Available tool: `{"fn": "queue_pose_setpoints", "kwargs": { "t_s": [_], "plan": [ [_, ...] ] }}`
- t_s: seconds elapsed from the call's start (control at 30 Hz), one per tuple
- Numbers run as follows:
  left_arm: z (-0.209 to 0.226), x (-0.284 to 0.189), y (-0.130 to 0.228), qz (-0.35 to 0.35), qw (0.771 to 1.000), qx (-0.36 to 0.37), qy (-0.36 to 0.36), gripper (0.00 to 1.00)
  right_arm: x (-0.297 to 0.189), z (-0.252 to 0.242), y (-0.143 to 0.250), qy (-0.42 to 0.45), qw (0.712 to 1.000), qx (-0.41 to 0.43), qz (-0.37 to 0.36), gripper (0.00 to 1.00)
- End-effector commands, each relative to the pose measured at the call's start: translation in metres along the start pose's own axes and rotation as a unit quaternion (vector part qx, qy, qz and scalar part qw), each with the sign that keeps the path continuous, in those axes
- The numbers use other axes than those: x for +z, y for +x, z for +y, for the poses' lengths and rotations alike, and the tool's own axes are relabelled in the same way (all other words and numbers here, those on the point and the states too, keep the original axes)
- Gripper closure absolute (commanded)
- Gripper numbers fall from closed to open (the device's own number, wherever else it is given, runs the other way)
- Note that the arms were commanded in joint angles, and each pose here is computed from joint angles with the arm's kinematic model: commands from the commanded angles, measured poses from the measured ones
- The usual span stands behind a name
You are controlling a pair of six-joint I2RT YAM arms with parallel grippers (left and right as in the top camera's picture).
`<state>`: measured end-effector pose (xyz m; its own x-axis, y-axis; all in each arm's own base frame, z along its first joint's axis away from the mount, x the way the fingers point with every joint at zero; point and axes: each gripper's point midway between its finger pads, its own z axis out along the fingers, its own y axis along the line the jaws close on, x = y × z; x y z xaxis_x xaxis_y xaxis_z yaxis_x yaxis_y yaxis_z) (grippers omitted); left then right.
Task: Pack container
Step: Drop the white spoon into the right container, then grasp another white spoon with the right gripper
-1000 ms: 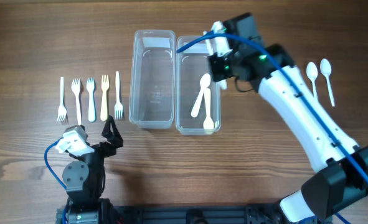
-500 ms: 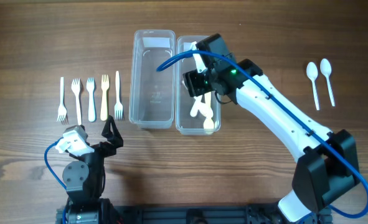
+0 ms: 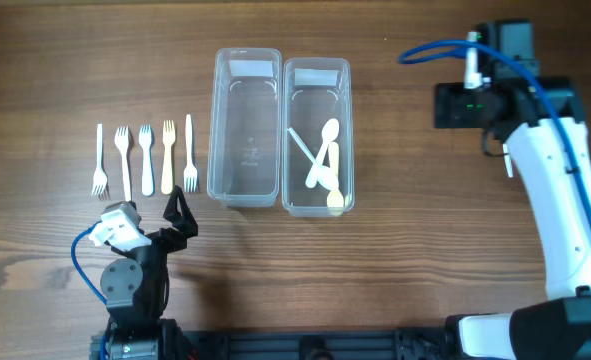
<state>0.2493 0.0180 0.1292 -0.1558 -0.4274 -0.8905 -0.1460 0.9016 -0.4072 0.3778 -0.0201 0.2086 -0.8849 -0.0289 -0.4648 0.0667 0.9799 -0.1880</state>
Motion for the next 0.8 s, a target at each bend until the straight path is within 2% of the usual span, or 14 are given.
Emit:
{"fn": "queue_pose_setpoints", "kwargs": {
  "t_s": [0.0, 0.1, 0.17, 0.37, 0.5, 0.6, 0.77],
  "plan": [
    [0.002, 0.000, 0.002, 0.001, 1.000, -0.008, -0.003, 0.00, 0.020, -0.040, 0.007, 0.040, 0.999, 0.019, 0.013, 0.12],
    [0.002, 0.000, 0.002, 0.001, 1.000, -0.008, -0.003, 0.00, 0.038, -0.065, 0.013, 0.056, 0.997, 0.039, 0.025, 0.22],
    [0.002, 0.000, 0.002, 0.001, 1.000, -0.008, -0.003, 0.00, 0.048, -0.079, 0.017, 0.064, 0.996, 0.057, 0.031, 0.24],
    [0.002, 0.000, 0.002, 0.001, 1.000, -0.008, -0.003, 0.00, 0.090, -0.093, 0.032, 0.006, 0.995, 0.080, 0.065, 0.21],
    [0.002, 0.000, 0.002, 0.001, 1.000, -0.008, -0.004, 0.00, 0.125, -0.101, 0.043, -0.003, 0.993, 0.079, 0.089, 0.20],
    [0.002, 0.000, 0.002, 0.001, 1.000, -0.008, -0.004, 0.00, 0.147, -0.099, 0.048, -0.011, 0.994, 0.047, 0.102, 0.28],
    [0.002, 0.000, 0.002, 0.001, 1.000, -0.008, -0.003, 0.00, 0.178, -0.095, 0.051, -0.020, 0.994, 0.018, 0.107, 0.29]
  ]
}}
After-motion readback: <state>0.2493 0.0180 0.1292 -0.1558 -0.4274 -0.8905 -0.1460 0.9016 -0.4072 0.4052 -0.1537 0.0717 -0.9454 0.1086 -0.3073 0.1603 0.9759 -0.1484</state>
